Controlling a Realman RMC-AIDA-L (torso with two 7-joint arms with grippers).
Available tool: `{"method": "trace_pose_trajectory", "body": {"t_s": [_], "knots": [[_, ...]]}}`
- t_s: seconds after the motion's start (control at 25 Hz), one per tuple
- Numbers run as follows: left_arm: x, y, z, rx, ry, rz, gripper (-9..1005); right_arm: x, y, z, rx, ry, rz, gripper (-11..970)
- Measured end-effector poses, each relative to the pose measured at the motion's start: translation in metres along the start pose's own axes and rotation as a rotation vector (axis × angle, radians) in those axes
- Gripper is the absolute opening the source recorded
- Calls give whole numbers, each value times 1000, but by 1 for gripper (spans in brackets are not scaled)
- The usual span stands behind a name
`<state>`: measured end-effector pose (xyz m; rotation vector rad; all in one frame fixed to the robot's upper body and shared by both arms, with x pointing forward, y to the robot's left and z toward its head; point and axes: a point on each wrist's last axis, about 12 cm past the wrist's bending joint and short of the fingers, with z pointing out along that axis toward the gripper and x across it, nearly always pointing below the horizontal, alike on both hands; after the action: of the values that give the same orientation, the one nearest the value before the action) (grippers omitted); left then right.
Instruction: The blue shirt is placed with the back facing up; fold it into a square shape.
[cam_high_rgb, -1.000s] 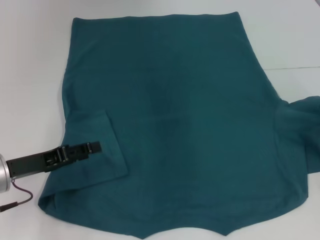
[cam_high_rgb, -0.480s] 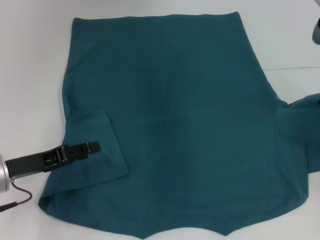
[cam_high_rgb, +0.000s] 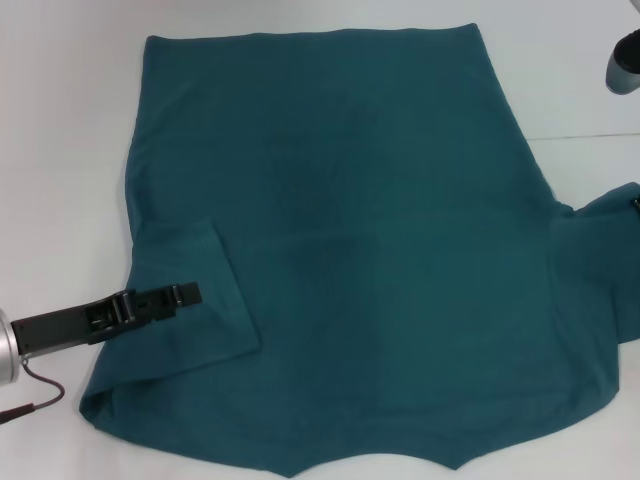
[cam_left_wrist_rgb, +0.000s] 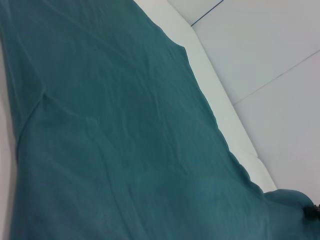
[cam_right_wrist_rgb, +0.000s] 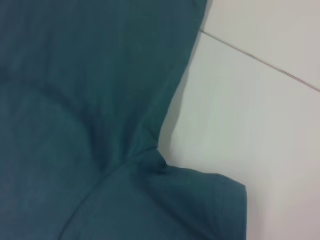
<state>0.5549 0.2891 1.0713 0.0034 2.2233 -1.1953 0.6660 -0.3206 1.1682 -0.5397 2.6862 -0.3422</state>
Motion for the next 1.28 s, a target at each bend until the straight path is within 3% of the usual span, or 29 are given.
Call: {"method": "trace_pose_trajectory", "body": {"t_s": [0.32,0.76,1.28], "knots": [[1,1,-1,-3,-2,-2,634,2,12,0,-50,50,-1,10],[1,1,0,-4,-4,0,633,-27,65,-10,-160,32,-52,10],[1,1,0,-7,-9,3,633,-45,97,-13,-211,-26,-42,10]]}}
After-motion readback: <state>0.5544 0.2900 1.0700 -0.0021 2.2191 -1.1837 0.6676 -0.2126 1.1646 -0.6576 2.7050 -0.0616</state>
